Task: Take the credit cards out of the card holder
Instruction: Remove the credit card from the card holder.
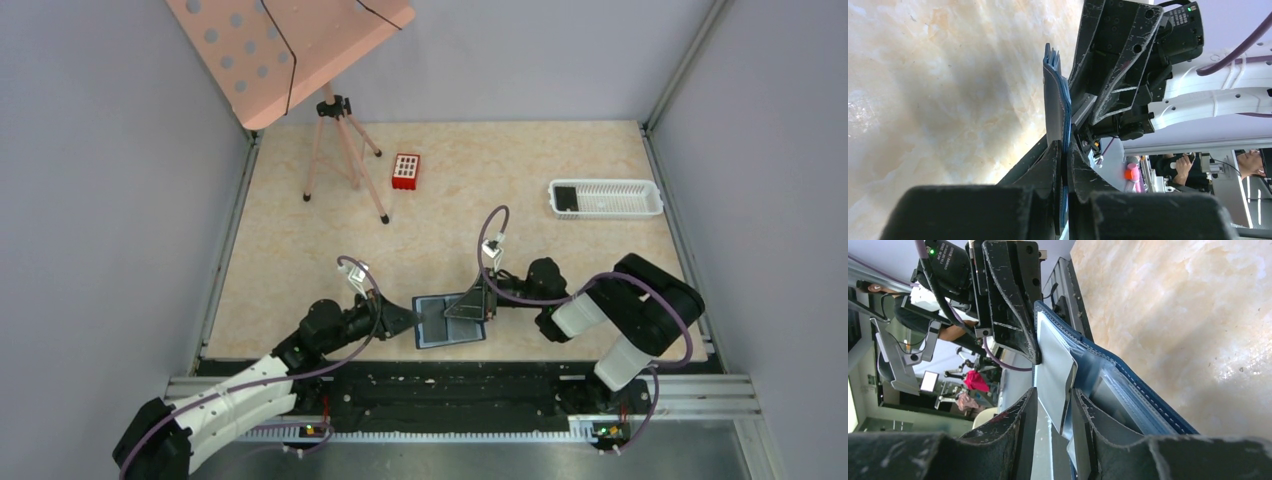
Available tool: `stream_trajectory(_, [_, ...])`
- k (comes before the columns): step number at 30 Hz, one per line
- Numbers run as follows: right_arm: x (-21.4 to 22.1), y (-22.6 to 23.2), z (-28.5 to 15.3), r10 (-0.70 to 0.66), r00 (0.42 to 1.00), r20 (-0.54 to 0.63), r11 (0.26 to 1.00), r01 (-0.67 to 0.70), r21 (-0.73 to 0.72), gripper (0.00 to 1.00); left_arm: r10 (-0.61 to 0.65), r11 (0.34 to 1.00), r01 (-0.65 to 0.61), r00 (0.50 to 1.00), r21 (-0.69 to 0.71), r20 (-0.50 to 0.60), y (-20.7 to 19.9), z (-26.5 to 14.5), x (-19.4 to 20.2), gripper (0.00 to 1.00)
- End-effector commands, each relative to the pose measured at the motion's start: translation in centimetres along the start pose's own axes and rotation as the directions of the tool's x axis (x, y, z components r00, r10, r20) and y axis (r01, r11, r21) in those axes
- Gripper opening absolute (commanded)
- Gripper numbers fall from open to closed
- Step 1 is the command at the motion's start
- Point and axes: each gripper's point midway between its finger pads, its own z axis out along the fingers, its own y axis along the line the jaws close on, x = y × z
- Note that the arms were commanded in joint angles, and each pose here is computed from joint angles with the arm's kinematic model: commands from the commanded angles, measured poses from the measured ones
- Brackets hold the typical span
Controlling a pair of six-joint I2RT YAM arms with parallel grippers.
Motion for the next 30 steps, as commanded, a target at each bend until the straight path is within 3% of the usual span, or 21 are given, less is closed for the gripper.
stream_trajectory(1, [-1.1, 2.3, 0.2, -0.072, 0.997, 0.026, 0.990, 0.074, -0.120, 0.30, 0.026, 0.993, -0.029, 0.999, 0.115, 0.035, -3.4, 0.2, -1.3, 0.00])
stream_trajectory(9, [-0.8, 2.5, 0.2, -0.046, 0.998, 0.032, 0.984, 0.051, -0.169, 0.27, 0.015, 0.993, -0.019, 0.999, 0.119, 0.029, -3.3, 0.3, -1.2, 0.00])
stream_trajectory(14, [-0.6, 2.4, 0.0, -0.050, 0.998, 0.038, 0.984, 0.056, -0.167, 0.00, 0.017, 0.994, -0.021, 0.999, 0.103, 0.038, -2.9, 0.3, -1.3, 0.00])
stream_trajectory(30, [-0.3, 2.1, -1.6, -0.060, 0.998, 0.030, 0.986, 0.064, -0.154, 0.00, 0.049, 0.995, -0.048, 0.999, 0.088, -0.008, -2.9, 0.1, -1.0, 0.00])
